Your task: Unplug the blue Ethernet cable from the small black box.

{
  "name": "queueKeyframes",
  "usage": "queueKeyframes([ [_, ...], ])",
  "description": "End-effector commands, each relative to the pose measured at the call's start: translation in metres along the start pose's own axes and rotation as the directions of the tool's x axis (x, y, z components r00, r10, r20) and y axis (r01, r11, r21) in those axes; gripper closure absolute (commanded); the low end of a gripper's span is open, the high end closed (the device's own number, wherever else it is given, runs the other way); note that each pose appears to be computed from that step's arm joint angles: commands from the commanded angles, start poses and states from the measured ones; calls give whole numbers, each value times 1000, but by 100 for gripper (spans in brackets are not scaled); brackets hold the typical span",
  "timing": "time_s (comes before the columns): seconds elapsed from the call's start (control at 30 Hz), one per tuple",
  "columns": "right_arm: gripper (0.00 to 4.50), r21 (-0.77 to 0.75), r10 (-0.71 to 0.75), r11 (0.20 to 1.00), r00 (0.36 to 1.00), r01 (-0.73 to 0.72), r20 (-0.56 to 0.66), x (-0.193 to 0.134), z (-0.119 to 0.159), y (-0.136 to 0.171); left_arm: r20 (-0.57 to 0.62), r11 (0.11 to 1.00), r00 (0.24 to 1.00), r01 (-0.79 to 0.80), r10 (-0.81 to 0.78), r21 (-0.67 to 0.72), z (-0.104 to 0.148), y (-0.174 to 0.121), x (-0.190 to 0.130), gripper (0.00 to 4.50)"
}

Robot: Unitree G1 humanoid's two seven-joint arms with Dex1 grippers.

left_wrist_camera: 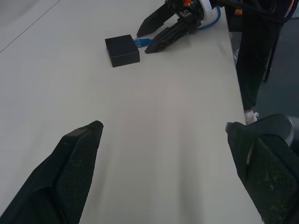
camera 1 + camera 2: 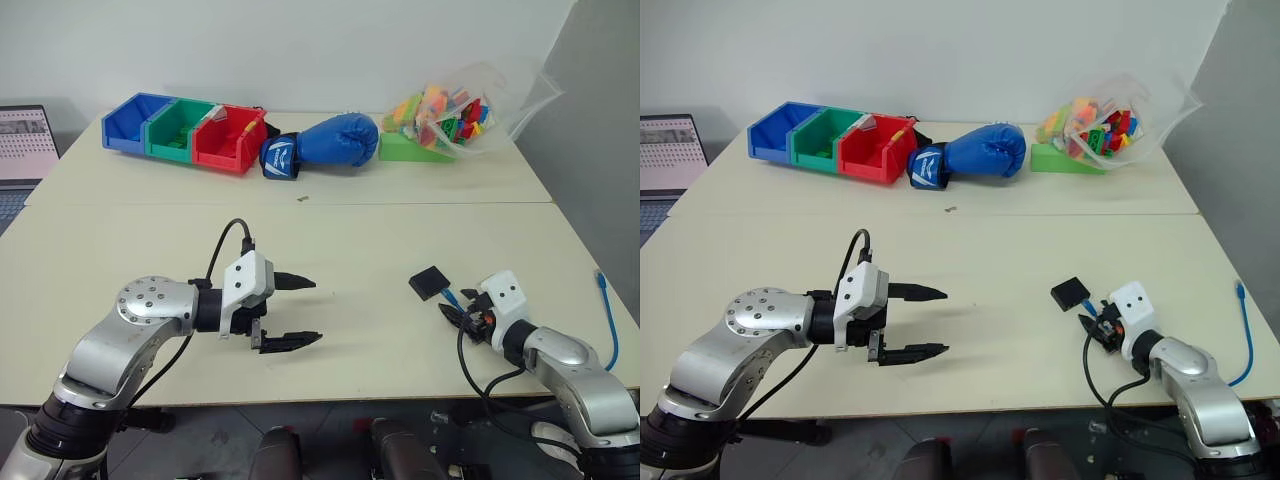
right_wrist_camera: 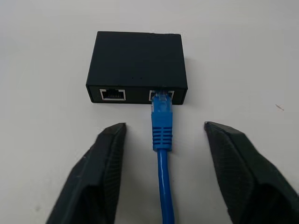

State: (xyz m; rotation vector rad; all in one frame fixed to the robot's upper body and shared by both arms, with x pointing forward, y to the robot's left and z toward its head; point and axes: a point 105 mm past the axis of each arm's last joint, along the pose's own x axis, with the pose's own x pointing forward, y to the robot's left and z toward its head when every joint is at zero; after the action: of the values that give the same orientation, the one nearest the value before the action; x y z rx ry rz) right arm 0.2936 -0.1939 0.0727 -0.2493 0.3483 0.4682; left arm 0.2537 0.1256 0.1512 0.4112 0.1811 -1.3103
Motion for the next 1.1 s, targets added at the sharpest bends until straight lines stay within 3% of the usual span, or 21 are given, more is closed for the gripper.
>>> queueKeyframes([
  [0.03, 272, -7, -43, 999, 997, 42, -60, 1, -10, -9, 18, 1000, 1000, -8, 8, 19, 3, 1, -1, 0],
  [0.13, 348, -34, -30, 999, 998, 29, -52, 1, -4, -8, 24, 1000, 1000, -12, 11, 14, 2, 1, -1, 0],
  [0.27, 431, -182, 10, 983, 1000, -11, -6, 2, 20, -4, 40, 1000, 999, -27, 28, -12, 1, 4, -2, 0],
  [0.43, 432, -439, 134, 895, 986, -76, 102, 10, 70, 17, 92, 991, 993, -69, 79, -112, -1, 15, -5, 0],
  [0.53, 434, -672, 256, 736, 954, -88, 155, 14, 99, 39, 149, 969, 983, -67, 105, -240, 0, 21, -9, 0],
  [0.67, 434, -840, 404, 537, 898, -77, 176, 16, 119, 64, 203, 934, 974, -24, 102, -356, 4, 22, -13, 0],
  [0.73, 434, -890, 477, 452, 860, -60, 184, 16, 129, 77, 217, 918, 971, -1, 95, -397, 6, 21, -15, 0],
  [0.9, 434, -940, 596, 342, 776, -12, 207, 18, 150, 102, 237, 878, 967, 32, 94, -478, 7, 19, -11, 0],
  [1.1, 434, -952, 664, 304, 712, 20, 227, 19, 166, 121, 253, 856, 960, 27, 122, -516, 7, 17, 0, 0],
])
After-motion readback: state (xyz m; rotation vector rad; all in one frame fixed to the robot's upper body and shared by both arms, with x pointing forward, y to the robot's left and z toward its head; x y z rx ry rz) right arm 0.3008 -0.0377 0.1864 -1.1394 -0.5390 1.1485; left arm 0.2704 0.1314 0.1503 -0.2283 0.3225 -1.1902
